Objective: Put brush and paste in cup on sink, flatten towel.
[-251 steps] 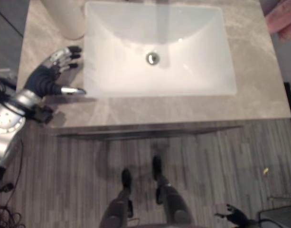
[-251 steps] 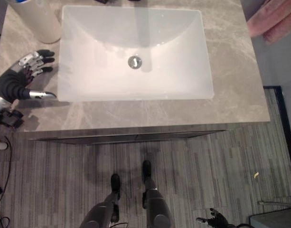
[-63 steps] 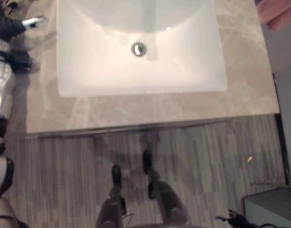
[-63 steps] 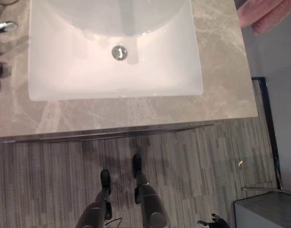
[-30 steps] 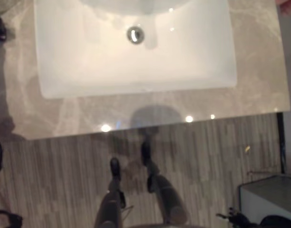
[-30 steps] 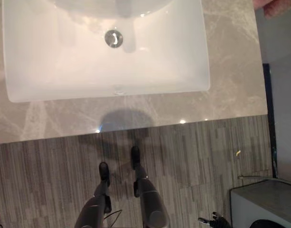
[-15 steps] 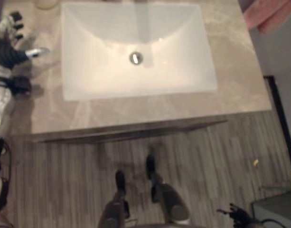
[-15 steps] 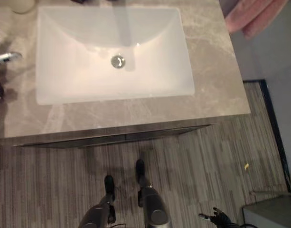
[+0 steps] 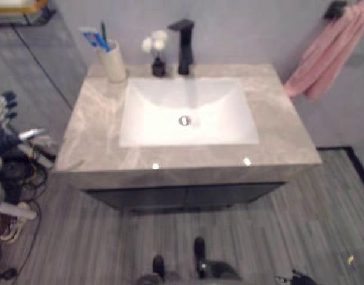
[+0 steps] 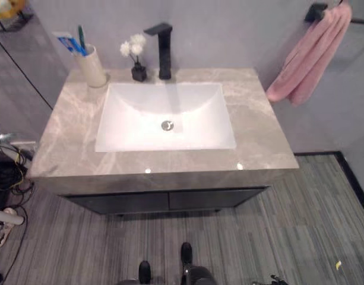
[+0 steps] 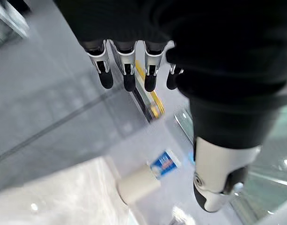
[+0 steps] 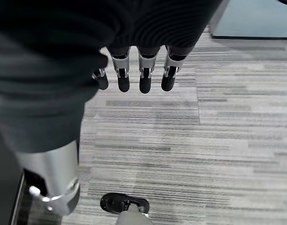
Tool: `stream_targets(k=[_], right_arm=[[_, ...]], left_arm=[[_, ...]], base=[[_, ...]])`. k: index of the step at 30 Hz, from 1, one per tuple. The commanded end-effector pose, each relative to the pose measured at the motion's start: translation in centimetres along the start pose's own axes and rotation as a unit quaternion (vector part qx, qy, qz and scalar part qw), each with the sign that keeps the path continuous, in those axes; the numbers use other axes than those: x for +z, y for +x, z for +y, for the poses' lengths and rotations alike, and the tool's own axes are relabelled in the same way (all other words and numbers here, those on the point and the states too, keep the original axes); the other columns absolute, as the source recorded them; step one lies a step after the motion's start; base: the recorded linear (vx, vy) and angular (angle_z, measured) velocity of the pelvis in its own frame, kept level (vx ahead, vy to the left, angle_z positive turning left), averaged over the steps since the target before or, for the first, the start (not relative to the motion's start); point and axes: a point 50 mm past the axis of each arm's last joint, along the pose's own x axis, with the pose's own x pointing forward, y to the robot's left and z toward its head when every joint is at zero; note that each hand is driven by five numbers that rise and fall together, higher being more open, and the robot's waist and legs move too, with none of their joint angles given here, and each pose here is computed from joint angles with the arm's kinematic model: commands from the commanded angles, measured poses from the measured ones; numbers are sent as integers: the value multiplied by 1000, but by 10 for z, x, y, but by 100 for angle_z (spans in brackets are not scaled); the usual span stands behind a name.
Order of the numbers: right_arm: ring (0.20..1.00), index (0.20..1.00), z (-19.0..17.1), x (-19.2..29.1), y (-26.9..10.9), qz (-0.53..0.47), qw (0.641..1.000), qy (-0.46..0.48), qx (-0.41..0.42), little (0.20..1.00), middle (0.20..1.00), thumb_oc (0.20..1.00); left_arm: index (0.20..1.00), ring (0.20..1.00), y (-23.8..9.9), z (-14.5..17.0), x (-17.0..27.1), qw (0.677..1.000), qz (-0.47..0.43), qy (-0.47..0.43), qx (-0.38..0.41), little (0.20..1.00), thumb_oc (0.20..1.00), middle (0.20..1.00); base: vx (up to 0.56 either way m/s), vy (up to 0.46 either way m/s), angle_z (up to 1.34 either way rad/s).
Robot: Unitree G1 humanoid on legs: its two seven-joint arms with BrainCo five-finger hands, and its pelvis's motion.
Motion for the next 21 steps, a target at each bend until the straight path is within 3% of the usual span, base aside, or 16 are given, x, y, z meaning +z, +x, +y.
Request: stream_targets(k=[1,2,3,4,9,10,14,16,17,20,21], right_arm=[[1000,1000,-6,-22,-4,40,999,10,-19,1000,1000,1000],[1000,1000,-5,-23,-4,40,999,14,-19,1000,1000,1000],[1000,1000,-2,-30,-5,50,998,15,-17,1000,1000,1000],[1000,1000,-2,-29,-5,50,998,15,-17,1000,1000,1000],[1000,1000,3,-44,-8,77,997,-2,-12,1000,1000,1000],[1000,1000,5,-48,-9,83,996,-9,-12,1000,1000,1000],[1000,1000,6,-49,-9,85,996,-4,-16,1000,1000,1000],[1000,1000,4,-47,-9,85,996,-4,-25,1000,1000,1000],[1000,1000,4,-47,-9,85,996,-3,-26,1000,1000,1000],[1000,1000,-1,-41,-7,79,996,-9,-38,1000,1000,1000],[1000,1000,-3,-33,-5,68,996,-20,-45,1000,1000,1000]], left_arm=[[1000,1000,-8,39,4,993,-4,74,89,1000,1000,1000],[1000,1000,-17,45,-3,990,16,95,103,1000,1000,1000],[1000,1000,-49,59,-41,975,99,96,174,1000,1000,1000],[1000,1000,-49,59,-41,975,99,96,175,1000,1000,1000],[1000,1000,-112,39,-103,945,241,58,214,1000,1000,1000],[1000,1000,-139,29,-125,926,306,55,213,1000,1000,1000],[1000,1000,-169,5,-151,899,380,17,219,1000,1000,1000],[1000,1000,-204,-25,-174,861,472,0,187,1000,1000,1000],[1000,1000,-204,-26,-175,861,472,0,187,1000,1000,1000],[1000,1000,-242,-59,-192,817,565,12,118,1000,1000,1000],[1000,1000,-265,-91,-197,788,614,49,14,1000,1000,1000]], base=[[12,-33,10],[17,-76,5],[22,-55,5],[20,-56,6],[10,-43,8],[4,-54,10],[-20,-49,13],[-17,-65,5],[1,-43,-2],[5,-52,-2],[-3,-53,-2]])
